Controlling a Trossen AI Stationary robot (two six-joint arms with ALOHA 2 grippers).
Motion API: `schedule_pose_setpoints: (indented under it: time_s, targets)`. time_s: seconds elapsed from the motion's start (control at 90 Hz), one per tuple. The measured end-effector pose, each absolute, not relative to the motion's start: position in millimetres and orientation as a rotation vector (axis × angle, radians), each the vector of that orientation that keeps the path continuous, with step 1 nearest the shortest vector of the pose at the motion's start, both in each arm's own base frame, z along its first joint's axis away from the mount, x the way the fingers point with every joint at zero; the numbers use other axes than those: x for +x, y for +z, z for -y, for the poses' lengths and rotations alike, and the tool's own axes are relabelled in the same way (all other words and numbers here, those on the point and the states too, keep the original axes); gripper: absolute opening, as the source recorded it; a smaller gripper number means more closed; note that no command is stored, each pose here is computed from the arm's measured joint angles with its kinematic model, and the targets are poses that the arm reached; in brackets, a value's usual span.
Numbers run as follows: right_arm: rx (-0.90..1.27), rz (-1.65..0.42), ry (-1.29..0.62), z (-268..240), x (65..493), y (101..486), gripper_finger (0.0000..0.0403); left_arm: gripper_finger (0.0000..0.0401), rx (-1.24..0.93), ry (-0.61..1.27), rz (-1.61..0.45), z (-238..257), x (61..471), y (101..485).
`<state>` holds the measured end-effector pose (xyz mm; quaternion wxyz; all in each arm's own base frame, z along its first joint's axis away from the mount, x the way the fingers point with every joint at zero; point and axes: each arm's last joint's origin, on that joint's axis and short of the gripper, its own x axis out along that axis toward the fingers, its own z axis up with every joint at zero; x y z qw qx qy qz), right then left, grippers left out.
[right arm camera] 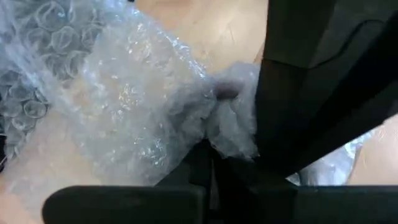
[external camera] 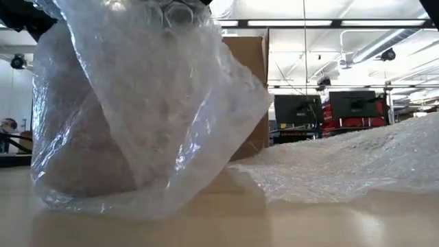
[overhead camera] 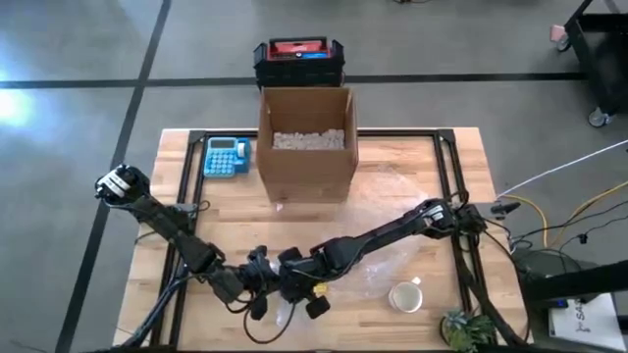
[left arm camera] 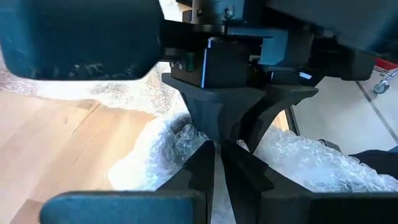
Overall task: Wrap mug
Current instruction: Wrap the purple mug with transparent bubble wrap
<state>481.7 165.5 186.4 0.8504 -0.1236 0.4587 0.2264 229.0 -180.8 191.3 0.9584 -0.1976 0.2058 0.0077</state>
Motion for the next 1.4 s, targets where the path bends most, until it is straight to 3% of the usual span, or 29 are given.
schedule_pose_setpoints:
  time_s: [0.156,0.456,0.656,0.822,1.111,1.4]
  targets:
    - [-0.249,-0.995,0.464,-159,482,193,0.0022,0.0020,-0.400,0.019,-0.417,181,229,191]
    - [-0.311,-1.035,0.498,-152,479,223,0.0105,0.0020,-0.405,0.024,-0.407,181,229,192]
    - [-0.328,-1.002,0.473,-148,478,255,0.0121,0.0020,-0.402,0.007,-0.422,181,229,191]
    - [-0.288,-0.974,0.481,-156,478,257,0.0101,0.0020,-0.401,0.010,-0.421,181,229,191]
    - [-0.135,-1.066,0.384,-159,487,196,0.0009,0.0020,-0.399,0.011,-0.423,182,229,190]
    - [-0.143,-1.096,0.361,-158,485,176,0.0006,0.0020,-0.454,-0.038,-0.372,181,221,216]
